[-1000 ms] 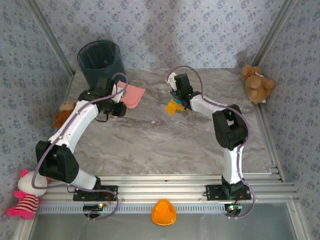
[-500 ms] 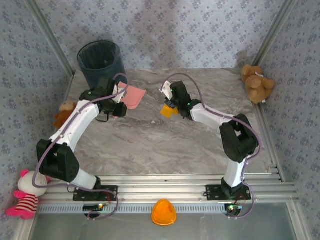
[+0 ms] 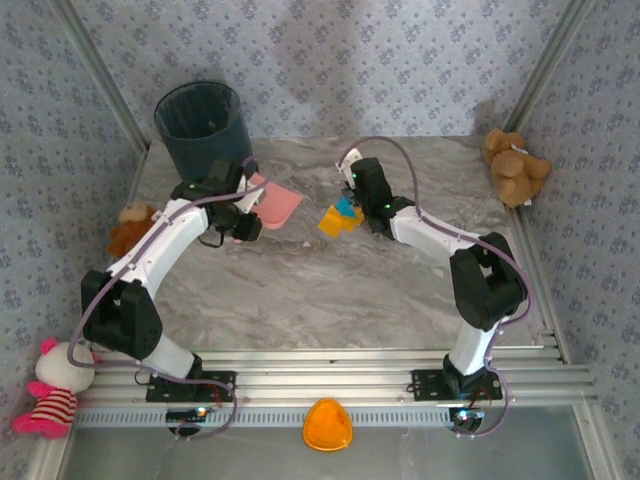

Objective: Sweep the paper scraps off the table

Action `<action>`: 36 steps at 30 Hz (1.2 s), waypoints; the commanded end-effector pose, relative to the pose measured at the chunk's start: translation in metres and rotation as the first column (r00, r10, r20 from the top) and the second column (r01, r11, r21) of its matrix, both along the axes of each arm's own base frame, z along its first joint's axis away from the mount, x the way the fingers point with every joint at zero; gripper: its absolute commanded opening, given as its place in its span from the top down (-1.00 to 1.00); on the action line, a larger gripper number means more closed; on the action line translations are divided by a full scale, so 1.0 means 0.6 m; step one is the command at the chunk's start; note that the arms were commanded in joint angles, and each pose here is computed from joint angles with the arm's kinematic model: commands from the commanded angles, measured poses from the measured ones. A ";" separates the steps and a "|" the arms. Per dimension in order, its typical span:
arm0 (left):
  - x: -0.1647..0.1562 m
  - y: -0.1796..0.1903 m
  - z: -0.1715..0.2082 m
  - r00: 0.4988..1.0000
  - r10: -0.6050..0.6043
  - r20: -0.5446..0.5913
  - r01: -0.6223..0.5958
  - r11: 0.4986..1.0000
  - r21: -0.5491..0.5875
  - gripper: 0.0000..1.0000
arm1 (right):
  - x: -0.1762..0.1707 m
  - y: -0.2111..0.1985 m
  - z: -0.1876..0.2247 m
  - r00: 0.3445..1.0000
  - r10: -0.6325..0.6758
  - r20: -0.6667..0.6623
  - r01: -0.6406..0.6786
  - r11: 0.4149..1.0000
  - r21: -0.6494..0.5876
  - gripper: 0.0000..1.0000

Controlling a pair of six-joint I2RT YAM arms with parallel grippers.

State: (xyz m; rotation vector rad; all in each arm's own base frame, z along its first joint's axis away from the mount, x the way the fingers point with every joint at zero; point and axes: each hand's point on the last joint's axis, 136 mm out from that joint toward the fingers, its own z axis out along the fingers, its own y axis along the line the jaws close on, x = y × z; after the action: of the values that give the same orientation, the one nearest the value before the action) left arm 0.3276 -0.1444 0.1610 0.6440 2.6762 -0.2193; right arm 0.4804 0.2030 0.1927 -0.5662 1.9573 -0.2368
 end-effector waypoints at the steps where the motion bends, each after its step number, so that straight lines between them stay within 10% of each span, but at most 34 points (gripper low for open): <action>1: -0.021 -0.011 -0.023 0.994 -0.089 -0.057 0.091 0.995 0.033 1.00 | 0.009 -0.030 0.039 0.996 -0.073 0.057 0.067 0.993 0.093 1.00; 36: -0.072 -0.088 -0.138 0.879 -0.207 -0.430 0.294 0.945 0.145 1.00 | 0.036 0.019 -0.023 0.992 0.126 0.017 -0.128 0.985 0.119 1.00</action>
State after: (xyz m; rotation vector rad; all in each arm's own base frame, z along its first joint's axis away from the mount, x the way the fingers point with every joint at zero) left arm 0.2886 -0.1958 0.0752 1.0856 3.0209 -0.1528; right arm 0.5002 0.2037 0.1785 -0.5686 1.9346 -0.0562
